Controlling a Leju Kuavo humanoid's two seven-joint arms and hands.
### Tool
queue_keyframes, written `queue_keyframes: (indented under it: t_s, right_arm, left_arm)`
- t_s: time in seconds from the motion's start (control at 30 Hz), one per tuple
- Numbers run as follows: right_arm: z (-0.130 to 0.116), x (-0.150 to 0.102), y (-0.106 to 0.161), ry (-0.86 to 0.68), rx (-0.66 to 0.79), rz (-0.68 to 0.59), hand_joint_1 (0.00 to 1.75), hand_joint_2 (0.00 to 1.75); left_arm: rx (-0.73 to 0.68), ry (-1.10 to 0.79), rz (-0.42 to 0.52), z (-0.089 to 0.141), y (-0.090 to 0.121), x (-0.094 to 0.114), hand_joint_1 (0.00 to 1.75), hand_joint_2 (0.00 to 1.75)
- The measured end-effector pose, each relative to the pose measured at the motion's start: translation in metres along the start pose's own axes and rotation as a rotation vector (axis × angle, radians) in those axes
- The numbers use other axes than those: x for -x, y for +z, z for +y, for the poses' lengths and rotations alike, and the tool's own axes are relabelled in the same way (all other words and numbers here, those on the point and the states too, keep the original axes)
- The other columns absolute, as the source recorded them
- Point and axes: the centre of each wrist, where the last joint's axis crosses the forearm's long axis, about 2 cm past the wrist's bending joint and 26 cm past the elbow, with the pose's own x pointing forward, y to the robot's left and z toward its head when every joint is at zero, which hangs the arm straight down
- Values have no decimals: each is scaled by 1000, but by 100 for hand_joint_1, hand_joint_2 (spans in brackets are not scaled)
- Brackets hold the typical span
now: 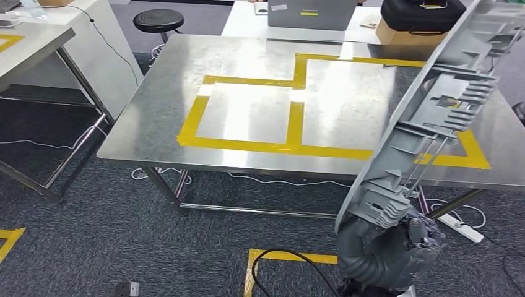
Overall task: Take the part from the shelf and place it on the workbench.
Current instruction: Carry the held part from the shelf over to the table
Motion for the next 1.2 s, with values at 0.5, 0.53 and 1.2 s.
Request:
queue_keyframes:
  t_s: [0.5, 0.53, 1.2]
  right_arm:
    - [1, 0, 0, -5, 1, -4, 175, 175]
    - [1, 0, 0, -5, 0, -4, 175, 175]
    - [0, 1, 0, -3, 0, -5, 175, 175]
  left_arm:
    - [27, 14, -4, 0, 0, 0, 0, 175]
    - [23, 11, 1, 1, 0, 0, 0, 175]
    - [10, 10, 22, 0, 1, 1, 0, 175]
